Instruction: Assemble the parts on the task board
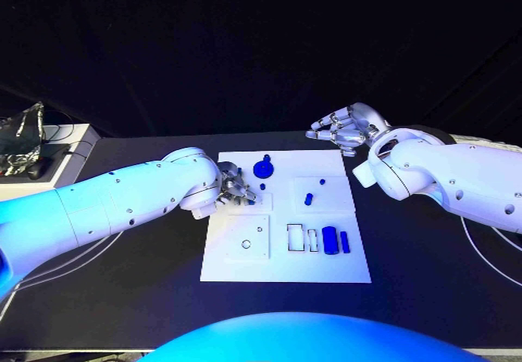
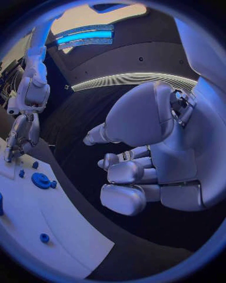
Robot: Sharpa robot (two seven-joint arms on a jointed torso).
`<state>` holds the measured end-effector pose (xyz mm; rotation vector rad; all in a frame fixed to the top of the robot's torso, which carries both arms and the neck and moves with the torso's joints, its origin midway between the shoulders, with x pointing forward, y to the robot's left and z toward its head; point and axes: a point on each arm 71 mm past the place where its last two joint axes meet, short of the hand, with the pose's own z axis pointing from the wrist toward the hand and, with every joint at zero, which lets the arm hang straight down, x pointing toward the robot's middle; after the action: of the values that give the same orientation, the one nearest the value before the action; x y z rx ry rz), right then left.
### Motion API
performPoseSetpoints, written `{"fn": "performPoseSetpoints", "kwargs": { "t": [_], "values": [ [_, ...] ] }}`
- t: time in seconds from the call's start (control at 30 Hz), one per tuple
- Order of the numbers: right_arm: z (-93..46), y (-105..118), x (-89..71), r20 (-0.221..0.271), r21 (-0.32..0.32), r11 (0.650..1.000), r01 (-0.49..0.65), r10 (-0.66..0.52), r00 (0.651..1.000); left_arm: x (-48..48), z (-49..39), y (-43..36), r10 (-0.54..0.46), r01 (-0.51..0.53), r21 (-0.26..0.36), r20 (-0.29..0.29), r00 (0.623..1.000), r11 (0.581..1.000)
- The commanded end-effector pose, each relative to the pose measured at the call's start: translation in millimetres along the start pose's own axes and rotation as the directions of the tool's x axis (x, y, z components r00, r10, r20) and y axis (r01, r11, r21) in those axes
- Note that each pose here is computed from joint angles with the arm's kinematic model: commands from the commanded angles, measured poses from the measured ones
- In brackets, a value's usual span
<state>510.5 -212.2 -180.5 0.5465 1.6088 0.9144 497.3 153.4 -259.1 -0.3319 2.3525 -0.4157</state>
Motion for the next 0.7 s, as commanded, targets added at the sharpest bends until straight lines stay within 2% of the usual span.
{"fn": "performPoseSetpoints", "kwargs": {
  "t": [0.03, 0.53, 0.7],
  "values": [
    [-0.3, 0.7, 0.8, -0.011, -0.011, 1.0, 0.007, -0.007, 1.0, 5.9, 0.0, 2.9, 0.02, -0.02, -0.013, -0.037, 0.999, 1.0],
    [-0.9, -0.2, 0.1, -0.008, -0.012, 1.0, 0.007, -0.007, 1.0, 2.8, -5.4, 7.0, 0.015, -0.015, -0.006, -0.025, 1.0, 1.0],
    [-1.5, -0.9, -0.9, -0.005, -0.011, 1.0, 0.008, -0.008, 1.0, -1.0, -9.7, 5.8, -0.004, 0.004, 0.01, -0.015, 1.0, 1.0]
  ]
}}
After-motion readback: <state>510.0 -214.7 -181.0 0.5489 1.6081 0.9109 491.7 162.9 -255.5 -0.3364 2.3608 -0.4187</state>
